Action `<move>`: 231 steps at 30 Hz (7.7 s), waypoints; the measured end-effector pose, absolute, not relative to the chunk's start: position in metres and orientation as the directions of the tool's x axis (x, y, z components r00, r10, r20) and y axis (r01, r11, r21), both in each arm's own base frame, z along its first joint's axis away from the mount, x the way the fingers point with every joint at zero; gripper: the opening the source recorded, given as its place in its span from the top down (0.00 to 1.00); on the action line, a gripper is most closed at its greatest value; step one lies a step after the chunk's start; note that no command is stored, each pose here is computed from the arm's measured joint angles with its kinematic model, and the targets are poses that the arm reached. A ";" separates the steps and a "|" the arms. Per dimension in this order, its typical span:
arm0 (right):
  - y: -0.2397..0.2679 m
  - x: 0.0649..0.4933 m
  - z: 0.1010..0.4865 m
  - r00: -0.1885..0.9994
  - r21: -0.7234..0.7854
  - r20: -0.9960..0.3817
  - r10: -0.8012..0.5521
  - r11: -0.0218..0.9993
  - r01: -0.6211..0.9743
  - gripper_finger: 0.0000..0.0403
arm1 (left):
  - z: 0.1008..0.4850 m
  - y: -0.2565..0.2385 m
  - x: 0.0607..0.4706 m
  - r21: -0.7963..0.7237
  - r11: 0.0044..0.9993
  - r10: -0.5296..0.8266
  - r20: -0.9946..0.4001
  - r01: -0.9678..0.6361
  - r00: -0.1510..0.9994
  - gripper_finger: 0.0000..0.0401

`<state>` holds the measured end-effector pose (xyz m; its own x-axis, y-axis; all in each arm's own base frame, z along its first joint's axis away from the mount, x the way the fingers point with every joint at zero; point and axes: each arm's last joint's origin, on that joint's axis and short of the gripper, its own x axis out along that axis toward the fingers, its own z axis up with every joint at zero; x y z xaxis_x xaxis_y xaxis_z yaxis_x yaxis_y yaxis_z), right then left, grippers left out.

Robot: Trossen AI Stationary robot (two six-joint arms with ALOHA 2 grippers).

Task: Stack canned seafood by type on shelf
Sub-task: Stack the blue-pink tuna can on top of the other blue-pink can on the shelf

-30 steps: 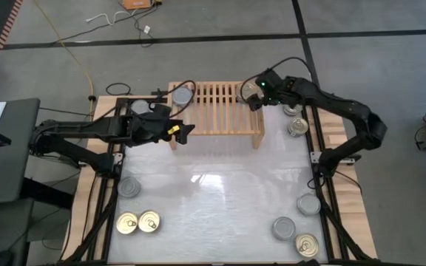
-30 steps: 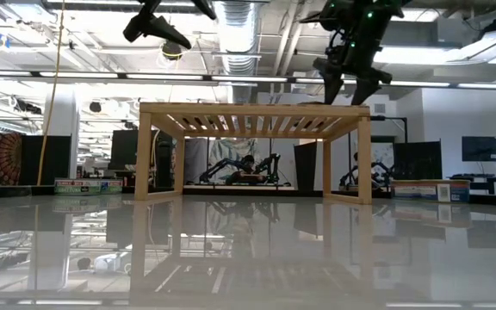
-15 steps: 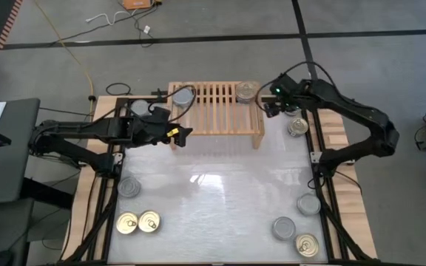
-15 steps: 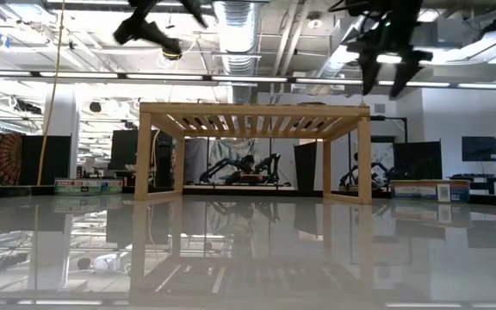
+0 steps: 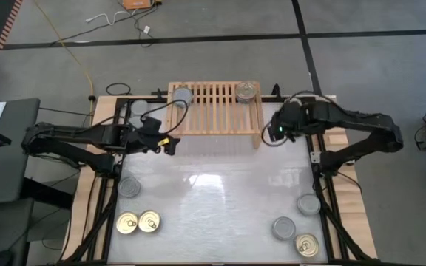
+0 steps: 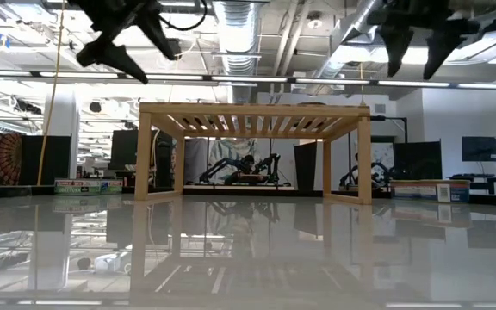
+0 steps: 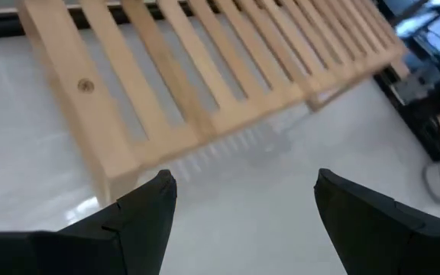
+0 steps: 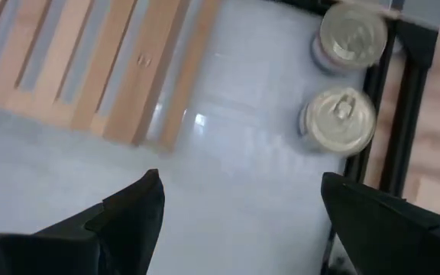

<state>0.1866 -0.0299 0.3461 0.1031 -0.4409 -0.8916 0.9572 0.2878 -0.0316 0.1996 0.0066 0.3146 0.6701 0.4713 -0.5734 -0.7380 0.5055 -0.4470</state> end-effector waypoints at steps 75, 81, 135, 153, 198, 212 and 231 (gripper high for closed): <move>-0.132 0.106 0.212 -0.021 0.050 -0.896 -0.443 -0.148 0.988 0.44 | 0.312 -0.007 0.194 -0.426 0.562 0.419 -0.592 -0.709 0.688 0.26; -0.146 0.103 0.205 -0.085 0.011 -0.886 -0.456 -0.204 0.979 0.81 | 0.312 -0.007 0.194 -0.427 0.560 0.419 -0.592 -0.709 0.688 0.26; 0.095 0.264 0.160 0.450 0.441 -0.884 -0.128 0.095 0.892 0.96 | 0.309 -0.011 0.204 -0.427 0.622 0.344 -0.604 -0.656 0.719 0.26; 0.088 0.250 0.273 0.554 0.344 -0.764 -0.331 0.517 0.784 0.92 | 0.270 -0.063 0.252 -0.538 0.545 0.215 -0.651 -0.643 0.728 0.26; 0.093 0.178 0.180 0.680 0.506 -0.688 -0.254 0.503 0.700 0.86 | 0.201 -0.111 0.337 -0.788 0.397 0.167 -0.443 -0.472 0.881 0.56; 0.089 0.210 0.163 0.677 0.548 -0.727 -0.119 0.494 0.675 0.86 | 0.200 -0.100 0.341 -0.747 0.468 0.157 -0.455 -0.472 0.876 0.57; 0.085 0.216 0.166 0.700 0.559 -0.708 -0.090 0.534 0.634 0.85 | 0.200 -0.095 0.342 -0.737 0.487 0.126 -0.471 -0.468 0.873 0.57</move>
<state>0.2158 0.0850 0.1656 0.7004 -0.0896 -0.7081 0.6338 0.5344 0.5593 0.3423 -0.0948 0.1995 0.8730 0.1257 -0.4712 -0.4681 0.4875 -0.7371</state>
